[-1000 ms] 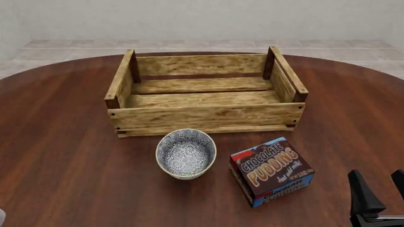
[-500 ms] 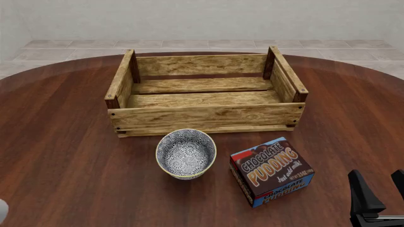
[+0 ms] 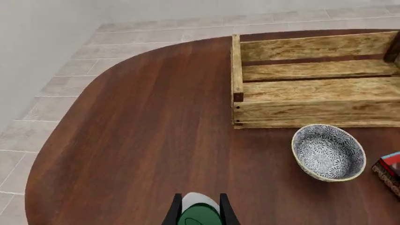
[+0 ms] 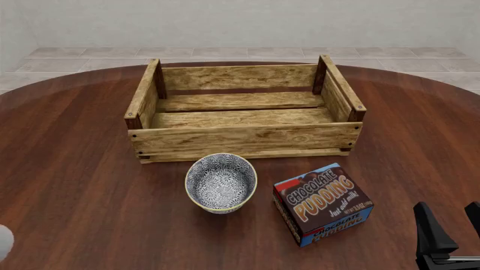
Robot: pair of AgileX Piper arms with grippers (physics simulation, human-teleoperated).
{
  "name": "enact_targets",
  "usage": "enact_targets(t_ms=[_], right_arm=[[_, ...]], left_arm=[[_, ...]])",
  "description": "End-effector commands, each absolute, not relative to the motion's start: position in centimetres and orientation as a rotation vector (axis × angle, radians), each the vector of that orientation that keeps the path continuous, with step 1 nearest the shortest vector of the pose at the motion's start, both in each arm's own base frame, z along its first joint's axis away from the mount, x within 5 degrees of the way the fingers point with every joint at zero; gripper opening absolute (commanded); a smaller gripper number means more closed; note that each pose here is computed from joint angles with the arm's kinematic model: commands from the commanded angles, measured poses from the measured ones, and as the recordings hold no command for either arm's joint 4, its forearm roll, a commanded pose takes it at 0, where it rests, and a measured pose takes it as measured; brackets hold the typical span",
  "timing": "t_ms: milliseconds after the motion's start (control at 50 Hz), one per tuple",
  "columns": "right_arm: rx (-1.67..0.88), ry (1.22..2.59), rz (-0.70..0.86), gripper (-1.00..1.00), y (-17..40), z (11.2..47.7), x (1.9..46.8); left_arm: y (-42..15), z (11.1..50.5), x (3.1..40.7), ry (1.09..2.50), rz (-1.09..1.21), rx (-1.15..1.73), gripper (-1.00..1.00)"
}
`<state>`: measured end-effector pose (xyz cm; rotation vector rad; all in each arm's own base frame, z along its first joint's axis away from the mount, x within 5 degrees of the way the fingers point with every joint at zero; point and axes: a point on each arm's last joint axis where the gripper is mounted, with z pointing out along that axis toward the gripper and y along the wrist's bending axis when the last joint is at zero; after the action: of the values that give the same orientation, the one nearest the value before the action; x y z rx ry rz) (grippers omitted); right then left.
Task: Pick up the salad dressing and put it in the tray.
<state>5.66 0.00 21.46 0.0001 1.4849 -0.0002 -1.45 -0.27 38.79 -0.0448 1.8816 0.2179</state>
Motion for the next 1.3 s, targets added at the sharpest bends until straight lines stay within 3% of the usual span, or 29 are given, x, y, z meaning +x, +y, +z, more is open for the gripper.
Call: enact_targets(t_ms=[20, 920, 1300], right_arm=[[0.000, 1.485, 0.000, 1.00, 0.0, 21.5, 5.7], [0.000, 1.485, 0.000, 1.00, 0.0, 21.5, 5.7], [0.000, 1.485, 0.000, 1.00, 0.0, 21.5, 5.7]], left_arm=[[1.4, 38.5, 15.8, 1.842, 0.164, 0.056, -1.00], [-3.5, 42.0, 23.8, 1.757, 0.007, 0.266, -1.00], [-6.9, 41.6, 28.3, 1.741, -0.054, 0.355, -1.00]])
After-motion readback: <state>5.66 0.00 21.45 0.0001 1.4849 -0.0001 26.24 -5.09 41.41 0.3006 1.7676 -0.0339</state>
